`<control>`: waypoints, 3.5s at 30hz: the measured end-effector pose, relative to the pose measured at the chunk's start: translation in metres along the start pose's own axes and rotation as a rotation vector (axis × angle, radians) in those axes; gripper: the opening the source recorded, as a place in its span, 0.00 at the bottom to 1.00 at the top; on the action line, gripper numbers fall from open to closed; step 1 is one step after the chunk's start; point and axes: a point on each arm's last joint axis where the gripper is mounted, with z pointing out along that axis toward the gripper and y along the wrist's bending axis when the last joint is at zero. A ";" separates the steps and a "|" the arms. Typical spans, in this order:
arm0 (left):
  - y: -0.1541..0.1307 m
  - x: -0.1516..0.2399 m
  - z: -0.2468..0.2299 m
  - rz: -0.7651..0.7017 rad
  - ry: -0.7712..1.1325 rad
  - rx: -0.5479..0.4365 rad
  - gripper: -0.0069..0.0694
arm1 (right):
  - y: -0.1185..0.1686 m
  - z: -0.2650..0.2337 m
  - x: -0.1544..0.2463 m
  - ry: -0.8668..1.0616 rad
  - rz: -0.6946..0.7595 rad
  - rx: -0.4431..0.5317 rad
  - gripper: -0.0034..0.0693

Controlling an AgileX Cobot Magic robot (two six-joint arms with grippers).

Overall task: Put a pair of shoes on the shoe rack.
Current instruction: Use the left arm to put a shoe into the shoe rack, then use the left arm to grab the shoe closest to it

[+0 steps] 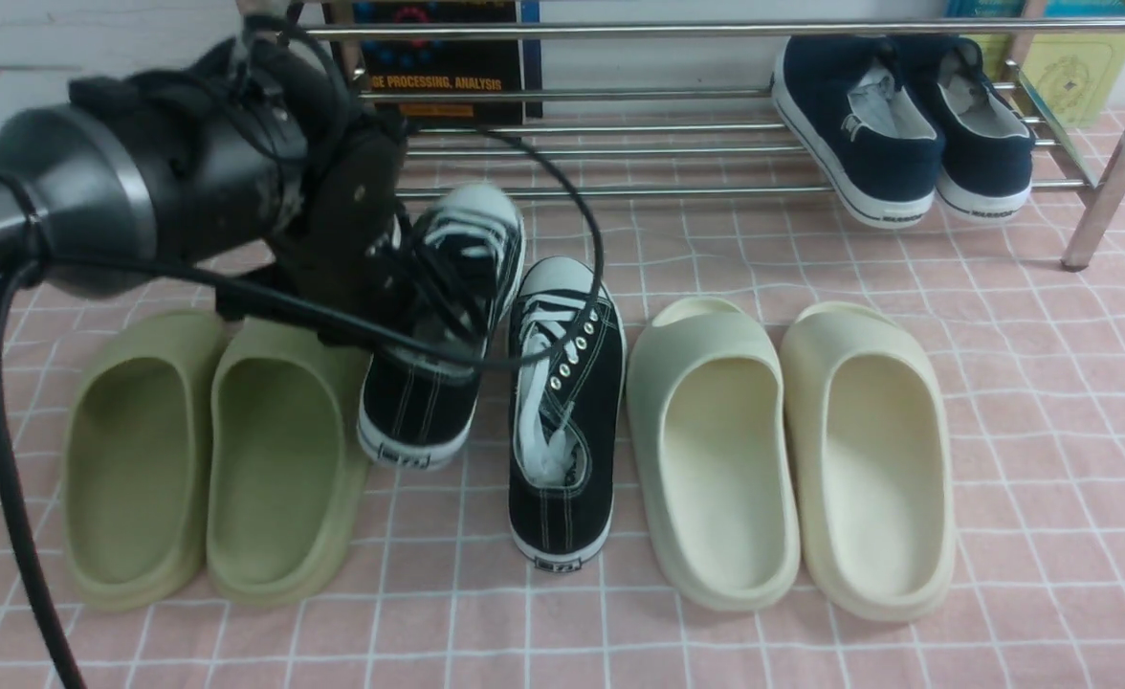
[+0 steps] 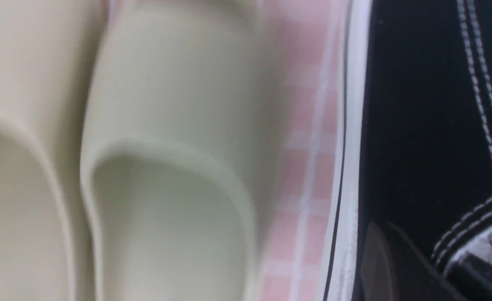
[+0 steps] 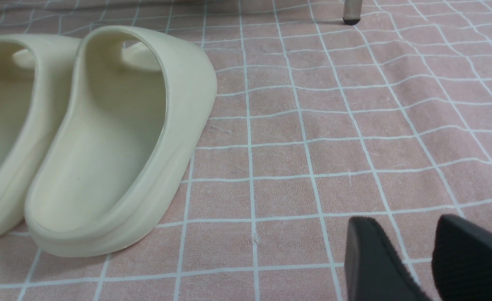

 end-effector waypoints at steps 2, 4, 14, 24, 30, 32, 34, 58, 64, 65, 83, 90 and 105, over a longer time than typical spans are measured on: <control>-0.003 -0.011 -0.008 -0.001 -0.047 0.022 0.10 | 0.000 0.000 0.000 0.000 0.000 0.000 0.37; -0.008 -0.024 -0.014 -0.006 -0.093 0.043 0.10 | 0.000 0.000 0.000 0.000 0.000 0.000 0.37; -0.038 -0.057 0.038 0.037 -0.124 0.009 0.10 | 0.000 0.000 0.000 0.000 0.000 0.000 0.37; -0.054 -0.095 0.085 0.002 -0.179 -0.009 0.10 | 0.000 0.000 0.000 0.000 0.000 0.000 0.37; -0.037 -0.106 0.109 -0.088 -0.154 -0.001 0.11 | 0.000 0.000 0.000 0.000 0.000 0.000 0.37; -0.030 -0.111 0.110 -0.120 -0.159 0.015 0.11 | 0.000 0.000 0.000 0.000 0.000 0.000 0.37; -0.028 -0.114 0.110 -0.129 -0.175 0.029 0.11 | 0.000 0.000 0.000 0.000 0.000 0.000 0.37; -0.020 -0.126 0.113 -0.275 -0.295 0.030 0.12 | 0.000 0.000 0.000 0.000 0.000 0.000 0.37; -0.023 -0.125 0.125 -0.264 -0.309 0.056 0.21 | 0.000 0.000 0.000 0.000 0.000 0.000 0.37; -0.023 -0.125 0.125 -0.263 -0.309 0.055 0.22 | 0.000 0.000 0.000 0.000 0.000 0.000 0.37; -0.017 -0.116 0.048 0.016 -0.030 0.060 0.52 | 0.000 0.000 0.000 0.000 0.000 0.000 0.37; -0.025 -0.094 0.019 0.190 0.187 0.199 0.45 | 0.000 0.000 0.000 0.000 0.000 0.000 0.37; -0.076 0.026 0.016 0.391 0.331 0.192 0.49 | 0.000 0.000 0.000 0.000 0.000 0.000 0.37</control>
